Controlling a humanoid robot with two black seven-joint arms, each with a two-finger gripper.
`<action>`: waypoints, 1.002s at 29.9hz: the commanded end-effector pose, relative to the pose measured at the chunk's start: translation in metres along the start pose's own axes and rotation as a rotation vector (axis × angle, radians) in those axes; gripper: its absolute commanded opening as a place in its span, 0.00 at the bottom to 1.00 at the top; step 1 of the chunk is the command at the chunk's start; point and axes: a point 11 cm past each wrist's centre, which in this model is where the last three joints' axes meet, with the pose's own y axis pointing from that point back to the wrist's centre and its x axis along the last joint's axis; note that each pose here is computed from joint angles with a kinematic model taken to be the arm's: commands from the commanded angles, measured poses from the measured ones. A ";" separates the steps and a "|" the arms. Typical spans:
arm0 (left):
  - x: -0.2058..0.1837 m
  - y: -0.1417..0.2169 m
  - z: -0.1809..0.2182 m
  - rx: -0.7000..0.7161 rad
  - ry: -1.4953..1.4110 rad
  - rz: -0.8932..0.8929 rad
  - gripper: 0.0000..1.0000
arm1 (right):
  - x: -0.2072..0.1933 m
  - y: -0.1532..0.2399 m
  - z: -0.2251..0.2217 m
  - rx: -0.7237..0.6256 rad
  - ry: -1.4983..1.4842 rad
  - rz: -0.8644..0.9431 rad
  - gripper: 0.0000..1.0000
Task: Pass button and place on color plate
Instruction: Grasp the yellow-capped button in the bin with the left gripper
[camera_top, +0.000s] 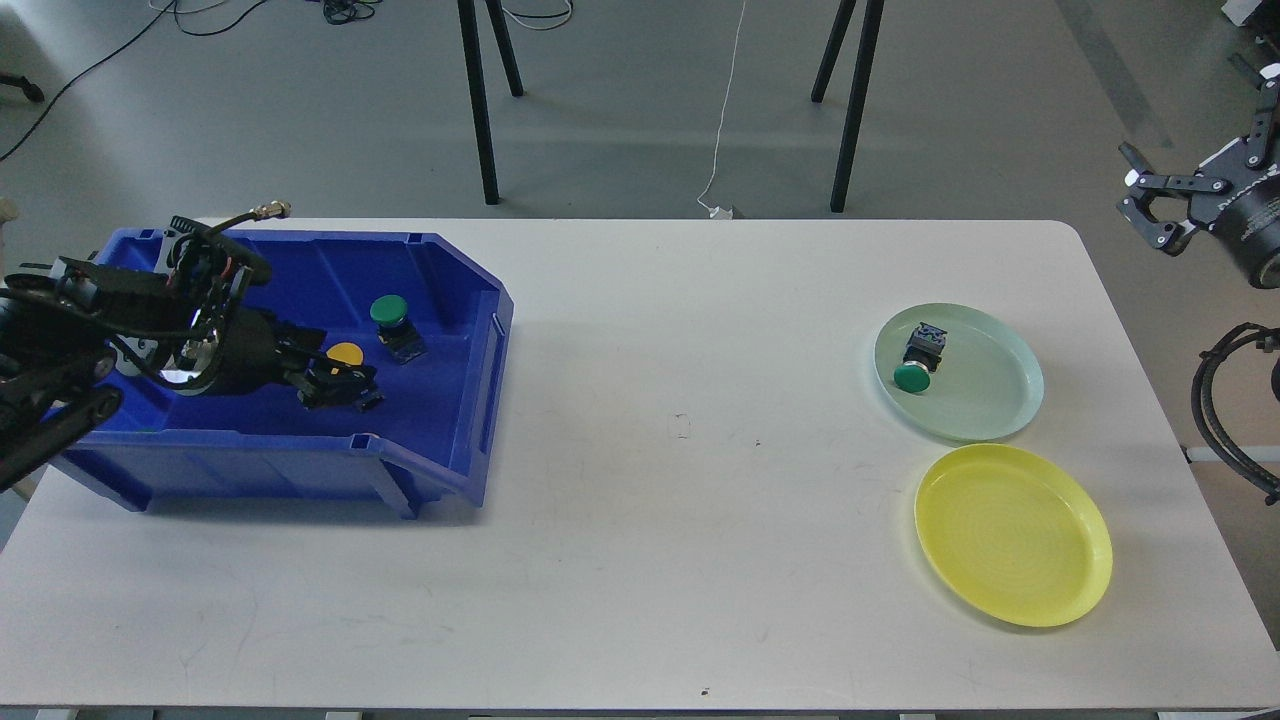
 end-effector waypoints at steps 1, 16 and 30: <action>0.001 -0.003 0.003 -0.009 -0.001 0.001 0.71 | 0.001 0.000 0.000 0.000 0.000 0.002 0.95; 0.002 -0.012 0.002 -0.003 0.018 -0.004 0.49 | 0.001 0.000 0.000 0.000 0.000 0.003 0.95; 0.029 0.005 0.007 -0.019 -0.026 0.043 0.30 | 0.002 0.001 0.002 -0.004 -0.001 0.006 0.95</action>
